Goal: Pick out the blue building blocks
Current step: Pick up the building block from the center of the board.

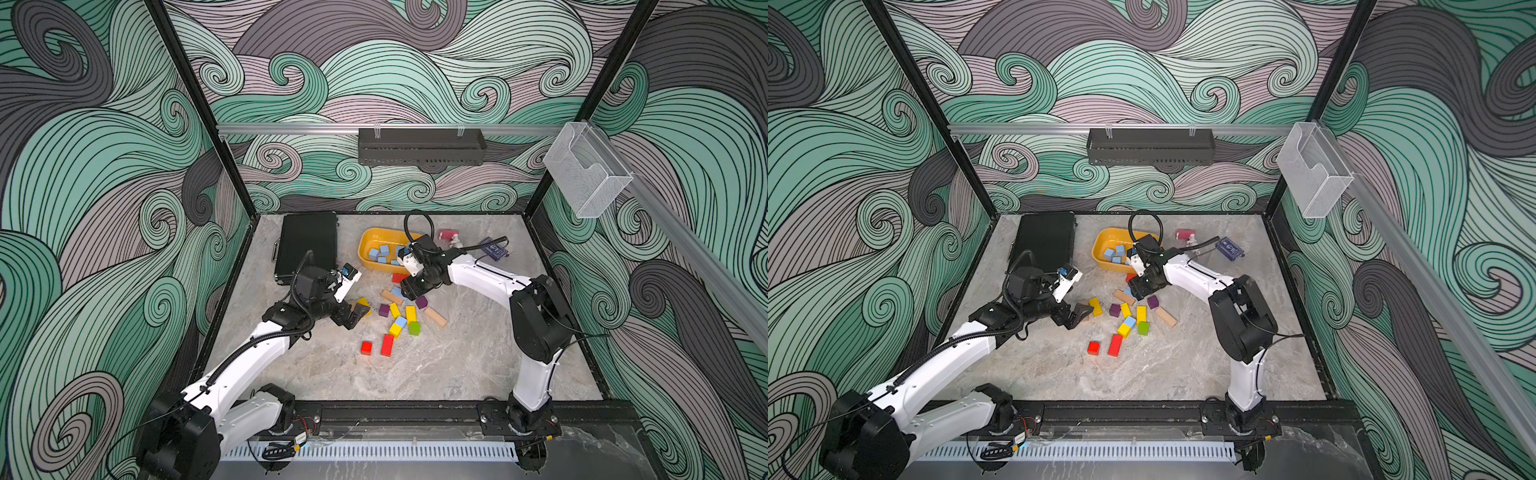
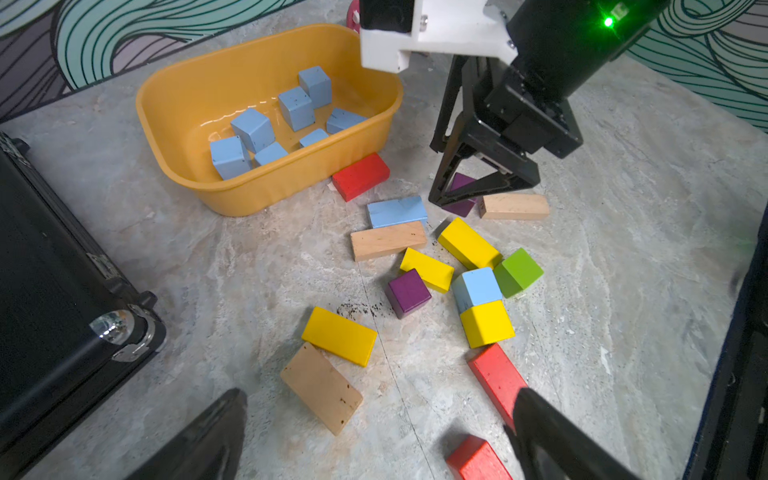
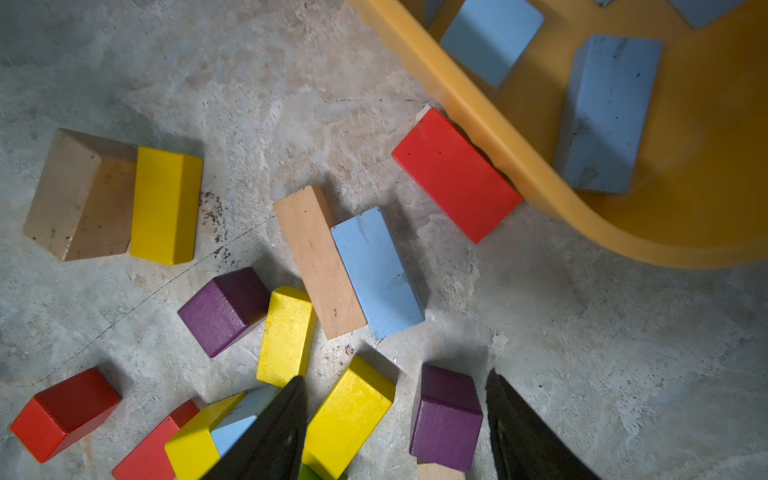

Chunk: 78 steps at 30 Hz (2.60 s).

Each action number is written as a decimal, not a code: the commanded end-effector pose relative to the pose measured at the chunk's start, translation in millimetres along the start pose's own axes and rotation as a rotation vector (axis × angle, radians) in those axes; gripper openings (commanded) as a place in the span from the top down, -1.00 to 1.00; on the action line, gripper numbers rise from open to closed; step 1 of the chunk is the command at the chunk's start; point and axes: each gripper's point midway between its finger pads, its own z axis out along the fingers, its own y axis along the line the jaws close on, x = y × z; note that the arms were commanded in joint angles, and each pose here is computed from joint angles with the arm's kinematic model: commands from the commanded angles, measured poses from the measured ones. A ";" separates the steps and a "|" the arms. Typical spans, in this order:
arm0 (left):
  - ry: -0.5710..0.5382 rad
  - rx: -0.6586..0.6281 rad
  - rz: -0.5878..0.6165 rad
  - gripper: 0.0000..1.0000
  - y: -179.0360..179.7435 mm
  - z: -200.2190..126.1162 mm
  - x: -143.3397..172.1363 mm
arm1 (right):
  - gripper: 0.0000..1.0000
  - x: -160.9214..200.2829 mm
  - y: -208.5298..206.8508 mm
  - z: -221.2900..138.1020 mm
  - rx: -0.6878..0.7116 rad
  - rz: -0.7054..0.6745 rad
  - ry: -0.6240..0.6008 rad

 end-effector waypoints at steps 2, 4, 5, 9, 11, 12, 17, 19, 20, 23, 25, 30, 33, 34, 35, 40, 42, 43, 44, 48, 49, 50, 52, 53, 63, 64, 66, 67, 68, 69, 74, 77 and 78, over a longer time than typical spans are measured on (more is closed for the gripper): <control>-0.019 0.024 0.008 -0.97 -4.4 2.5 -5.9 | -0.33 7.9 -3.4 12.6 0.019 -0.017 0.038; -0.017 0.025 0.010 -0.97 -4.3 3.5 -6.0 | -0.31 9.4 -4.1 16.3 0.021 -0.017 0.048; -0.014 0.026 0.008 -0.97 -4.4 4.0 -5.1 | -0.30 10.5 -4.1 18.0 0.021 -0.015 0.054; -0.008 0.023 0.009 -0.97 -3.4 5.7 -3.8 | -0.30 15.1 -5.5 24.2 0.033 -0.016 0.078; -0.005 0.022 0.009 -0.97 -3.0 6.5 -3.0 | -0.28 17.4 -6.6 27.4 0.041 -0.022 0.090; -0.003 0.023 0.011 -0.97 -3.1 6.9 -2.6 | -0.27 18.3 -7.6 29.0 0.047 -0.022 0.096; 0.008 0.018 0.009 -0.97 -2.0 7.0 -1.7 | -0.26 19.2 -9.4 35.1 0.070 -0.034 0.117; 0.010 0.014 0.009 -0.97 -1.3 6.9 -1.9 | -0.25 17.6 -9.6 36.4 0.078 -0.038 0.120; 0.013 0.012 0.007 -0.97 -1.0 6.9 -1.2 | -0.24 17.3 -9.1 37.2 0.078 -0.039 0.123; 0.018 0.011 0.009 -0.97 -0.7 7.2 -0.7 | -0.24 14.0 -9.1 40.0 0.082 -0.042 0.122; 0.020 0.009 0.008 -0.97 -0.4 6.6 -1.4 | -0.22 12.4 -8.9 42.7 0.082 -0.044 0.124; 0.023 0.006 0.013 -0.97 0.0 6.3 -0.4 | -0.18 5.0 -3.5 49.8 0.071 -0.054 0.120; 0.024 0.003 0.017 -0.97 0.1 5.2 0.0 | -0.17 3.3 0.2 53.6 0.069 -0.064 0.124; 0.023 0.000 0.018 -0.97 0.5 4.7 -0.6 | -0.17 3.1 1.1 54.2 0.070 -0.068 0.126; 0.022 0.000 0.019 -0.97 0.4 4.2 -0.9 | -0.17 2.5 1.9 54.0 0.071 -0.072 0.125; 0.020 -0.002 0.020 -0.97 0.6 3.7 -1.2 | -0.16 3.5 0.2 52.2 0.087 -0.074 0.127; 0.020 -0.002 0.020 -0.97 0.6 3.7 -1.3 | -0.14 3.6 0.2 48.3 0.090 -0.073 0.121; 0.021 -0.002 0.019 -0.97 0.5 3.8 -0.7 | -0.14 3.3 0.6 45.9 0.090 -0.072 0.116; 0.019 -0.002 0.020 -0.97 0.4 3.4 -1.0 | -0.14 3.4 0.9 43.3 0.090 -0.072 0.112; 0.016 -0.003 0.021 -0.97 0.6 3.4 -2.1 | -0.18 3.5 0.8 35.1 0.093 -0.074 0.100; 0.017 -0.003 0.020 -0.97 0.6 3.3 -2.0 | -0.18 3.6 0.6 33.1 0.094 -0.073 0.097; 0.016 -0.002 0.020 -0.97 0.4 3.0 -2.2 | -0.18 3.7 0.2 31.5 0.098 -0.074 0.094; 0.012 -0.003 0.022 -0.97 0.1 2.3 -3.3 | -0.18 5.7 0.3 29.2 0.099 -0.074 0.094; 0.011 -0.003 0.023 -0.97 0.1 2.1 -3.1 | -0.17 6.9 -0.5 28.5 0.100 -0.073 0.095; 0.005 -0.005 0.022 -0.97 0.0 0.2 -4.5 | -0.17 18.3 -4.0 33.9 0.117 -0.083 0.127; 0.006 -0.005 0.021 -0.97 0.0 0.4 -4.1 | -0.17 18.2 -4.6 35.0 0.118 -0.085 0.129; 0.008 -0.004 0.020 -0.97 0.0 0.8 -3.5 | -0.17 18.3 -6.6 36.6 0.128 -0.089 0.133; 0.009 -0.004 0.020 -0.97 0.1 1.0 -3.6 | -0.17 19.1 -7.6 38.1 0.133 -0.092 0.137; 0.009 -0.004 0.020 -0.97 0.1 1.0 -3.4 | -0.17 19.7 -8.0 38.8 0.134 -0.096 0.142; 0.009 -0.005 0.020 -0.97 0.2 1.1 -3.4 | -0.17 20.7 -8.0 39.4 0.133 -0.099 0.148; 0.012 -0.005 0.020 -0.97 0.8 2.4 -2.7 | -0.16 24.4 -9.1 36.8 0.137 -0.106 0.158; 0.013 -0.004 0.017 -0.97 0.8 3.5 -3.0 | -0.16 23.5 -6.1 36.2 0.121 -0.101 0.153; 0.013 -0.003 0.017 -0.97 0.8 3.9 -2.9 | -0.16 23.2 -5.0 36.7 0.117 -0.100 0.153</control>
